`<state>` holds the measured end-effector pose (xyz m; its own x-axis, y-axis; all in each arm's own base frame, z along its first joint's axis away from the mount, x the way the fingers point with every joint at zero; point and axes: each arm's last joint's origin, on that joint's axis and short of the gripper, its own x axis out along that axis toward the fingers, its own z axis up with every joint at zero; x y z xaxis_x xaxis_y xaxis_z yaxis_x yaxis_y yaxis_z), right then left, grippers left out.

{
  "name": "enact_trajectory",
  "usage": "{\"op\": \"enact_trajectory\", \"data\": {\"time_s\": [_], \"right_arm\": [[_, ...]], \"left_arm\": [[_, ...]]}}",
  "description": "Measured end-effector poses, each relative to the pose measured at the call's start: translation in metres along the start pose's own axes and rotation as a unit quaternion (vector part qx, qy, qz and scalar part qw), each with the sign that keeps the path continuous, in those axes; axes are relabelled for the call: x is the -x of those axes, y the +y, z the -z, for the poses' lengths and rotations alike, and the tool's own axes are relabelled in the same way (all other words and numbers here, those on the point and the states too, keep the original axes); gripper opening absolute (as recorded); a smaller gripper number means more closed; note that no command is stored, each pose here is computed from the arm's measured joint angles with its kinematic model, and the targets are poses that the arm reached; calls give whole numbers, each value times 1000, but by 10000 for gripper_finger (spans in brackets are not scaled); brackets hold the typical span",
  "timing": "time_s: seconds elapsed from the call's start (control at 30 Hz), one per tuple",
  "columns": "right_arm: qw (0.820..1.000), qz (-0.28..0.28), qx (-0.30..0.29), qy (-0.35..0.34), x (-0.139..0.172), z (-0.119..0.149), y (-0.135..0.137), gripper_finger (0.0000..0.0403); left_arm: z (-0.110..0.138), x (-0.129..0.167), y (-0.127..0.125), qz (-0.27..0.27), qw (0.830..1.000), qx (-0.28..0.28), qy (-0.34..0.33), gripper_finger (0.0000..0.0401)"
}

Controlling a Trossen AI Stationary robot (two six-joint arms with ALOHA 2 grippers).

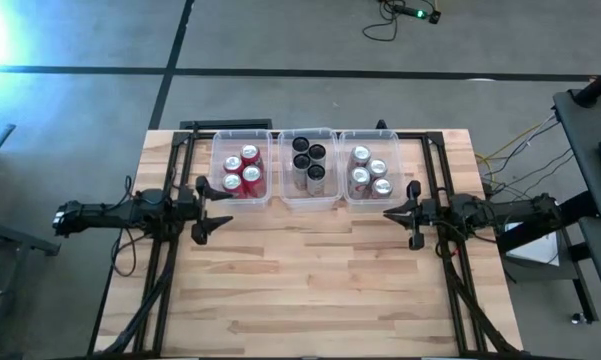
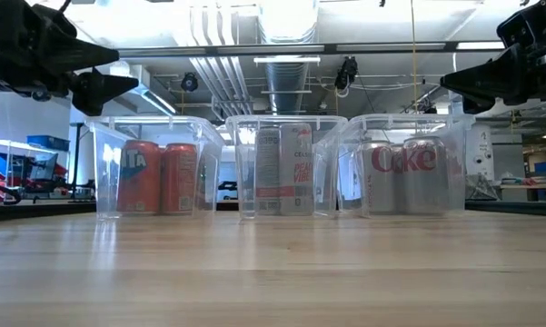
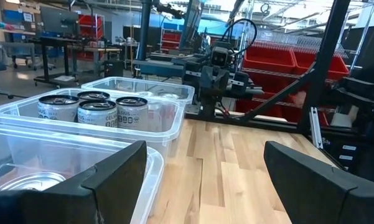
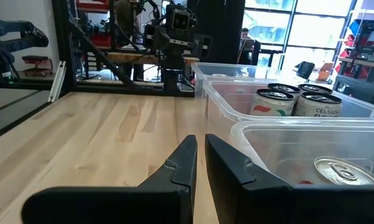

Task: Sort soda cans
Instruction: Return to Home Position

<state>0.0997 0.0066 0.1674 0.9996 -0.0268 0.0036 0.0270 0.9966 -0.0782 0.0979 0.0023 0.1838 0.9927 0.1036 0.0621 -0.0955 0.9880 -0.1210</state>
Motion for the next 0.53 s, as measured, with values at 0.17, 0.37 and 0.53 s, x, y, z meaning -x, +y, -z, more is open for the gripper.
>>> {"op": "enact_trajectory", "data": {"time_s": [0.17,0.37,0.53], "right_arm": [[1000,0,0,0,0,0,0,28],[1000,0,0,0,0,-1,0,28],[1000,0,0,-1,0,-2,0,29]], "left_arm": [[0,0,0,0,1000,0,0,309],[0,0,0,0,1000,0,0,309],[0,0,0,0,1000,0,1,309]]}}
